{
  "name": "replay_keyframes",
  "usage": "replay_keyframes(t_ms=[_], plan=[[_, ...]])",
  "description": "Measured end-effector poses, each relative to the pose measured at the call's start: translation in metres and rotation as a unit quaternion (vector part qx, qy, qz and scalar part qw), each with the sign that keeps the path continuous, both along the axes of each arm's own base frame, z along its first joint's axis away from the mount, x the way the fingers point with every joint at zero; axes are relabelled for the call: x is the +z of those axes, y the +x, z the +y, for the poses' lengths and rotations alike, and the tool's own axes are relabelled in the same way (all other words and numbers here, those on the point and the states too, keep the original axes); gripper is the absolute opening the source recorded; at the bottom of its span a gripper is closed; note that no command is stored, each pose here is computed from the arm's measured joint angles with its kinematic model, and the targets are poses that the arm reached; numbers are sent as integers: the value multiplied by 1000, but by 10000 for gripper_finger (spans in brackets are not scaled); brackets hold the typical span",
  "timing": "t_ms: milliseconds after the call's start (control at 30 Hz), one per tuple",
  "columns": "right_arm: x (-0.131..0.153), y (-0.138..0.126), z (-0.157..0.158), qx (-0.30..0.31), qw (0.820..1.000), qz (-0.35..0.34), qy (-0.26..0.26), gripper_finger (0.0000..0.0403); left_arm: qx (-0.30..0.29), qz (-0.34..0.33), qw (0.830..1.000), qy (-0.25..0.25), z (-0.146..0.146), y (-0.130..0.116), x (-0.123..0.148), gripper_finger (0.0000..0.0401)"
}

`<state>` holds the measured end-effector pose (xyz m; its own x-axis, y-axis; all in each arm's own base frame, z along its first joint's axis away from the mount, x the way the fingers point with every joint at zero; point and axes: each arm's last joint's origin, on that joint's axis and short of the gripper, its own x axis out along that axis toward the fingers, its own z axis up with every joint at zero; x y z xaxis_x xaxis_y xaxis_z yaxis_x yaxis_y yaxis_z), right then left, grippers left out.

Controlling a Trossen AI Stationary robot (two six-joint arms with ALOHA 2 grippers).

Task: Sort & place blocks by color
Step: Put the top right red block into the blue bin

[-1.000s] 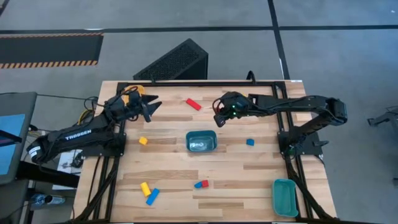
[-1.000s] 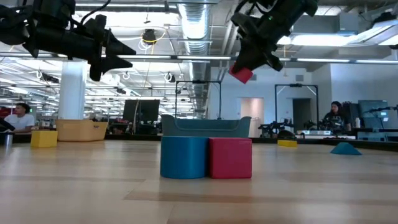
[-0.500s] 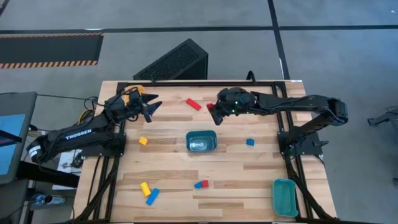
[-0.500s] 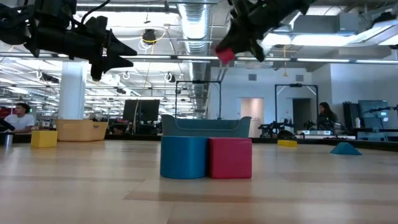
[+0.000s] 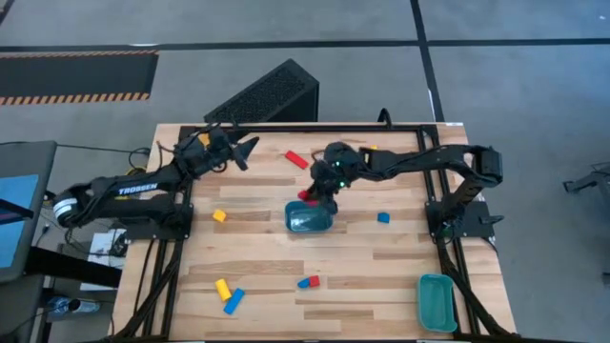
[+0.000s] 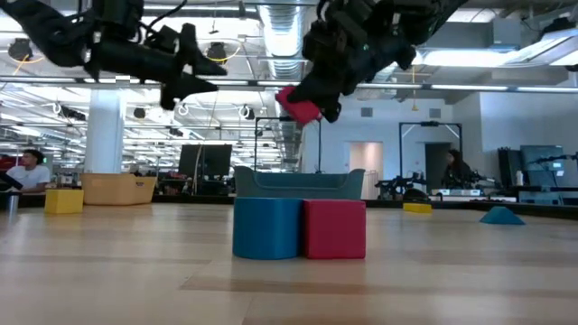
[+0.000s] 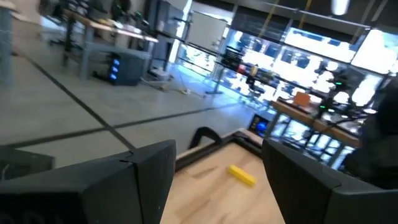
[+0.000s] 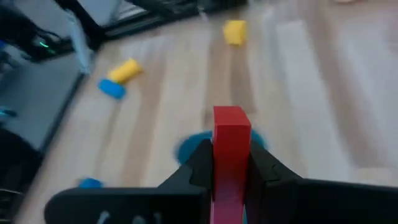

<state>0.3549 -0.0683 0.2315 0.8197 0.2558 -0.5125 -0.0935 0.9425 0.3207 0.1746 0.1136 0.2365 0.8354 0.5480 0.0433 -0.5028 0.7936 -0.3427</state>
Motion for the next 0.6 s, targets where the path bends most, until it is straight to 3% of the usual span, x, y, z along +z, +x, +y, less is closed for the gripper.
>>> replay_keyframes(t_ms=[133, 300, 600], plan=[[-18, 1, -2, 22, 999, 33, -5, 56, -31, -1, 1000, -1, -2, 21, 12, 224], [-39, 10, 22, 66, 995, 65, -32, 58, -41, 27, 999, -17, -12, 44, 21, 224], [-63, 17, 47, 28, 987, 117, -104, 90, -38, 89, 995, -38, -45, 66, 30, 224]])
